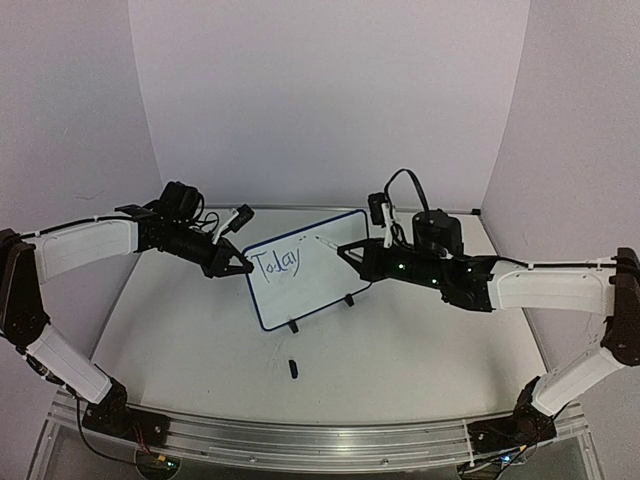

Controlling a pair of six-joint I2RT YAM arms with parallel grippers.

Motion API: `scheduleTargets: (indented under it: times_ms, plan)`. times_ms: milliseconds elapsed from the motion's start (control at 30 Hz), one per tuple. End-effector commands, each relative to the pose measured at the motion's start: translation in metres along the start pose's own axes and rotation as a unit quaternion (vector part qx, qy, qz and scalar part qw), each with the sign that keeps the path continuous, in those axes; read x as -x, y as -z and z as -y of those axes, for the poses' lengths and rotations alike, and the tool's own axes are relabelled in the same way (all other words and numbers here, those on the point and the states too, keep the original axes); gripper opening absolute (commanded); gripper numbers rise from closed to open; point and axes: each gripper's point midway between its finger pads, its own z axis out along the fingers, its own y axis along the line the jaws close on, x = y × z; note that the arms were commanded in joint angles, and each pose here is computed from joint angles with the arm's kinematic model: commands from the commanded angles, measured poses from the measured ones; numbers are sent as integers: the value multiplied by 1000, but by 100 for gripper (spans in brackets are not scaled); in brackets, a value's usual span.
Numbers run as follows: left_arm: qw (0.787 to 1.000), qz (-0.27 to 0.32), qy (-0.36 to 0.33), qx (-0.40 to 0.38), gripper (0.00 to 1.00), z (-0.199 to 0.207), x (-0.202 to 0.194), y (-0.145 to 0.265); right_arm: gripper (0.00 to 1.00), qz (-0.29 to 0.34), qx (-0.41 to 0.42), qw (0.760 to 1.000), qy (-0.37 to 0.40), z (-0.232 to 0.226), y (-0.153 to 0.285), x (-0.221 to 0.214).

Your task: Write a sentence on the whiteboard

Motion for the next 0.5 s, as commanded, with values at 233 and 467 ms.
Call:
scheduleTargets:
  times_ms: [233, 467]
  plan:
    - [1000, -21, -1, 14, 0, -2, -4, -1, 0, 2, -11, 999, 31, 10, -18, 18]
    - [1000, -25, 1, 13, 0, -3, -6, -3, 0, 4, -10, 999, 39, 9, -34, 24]
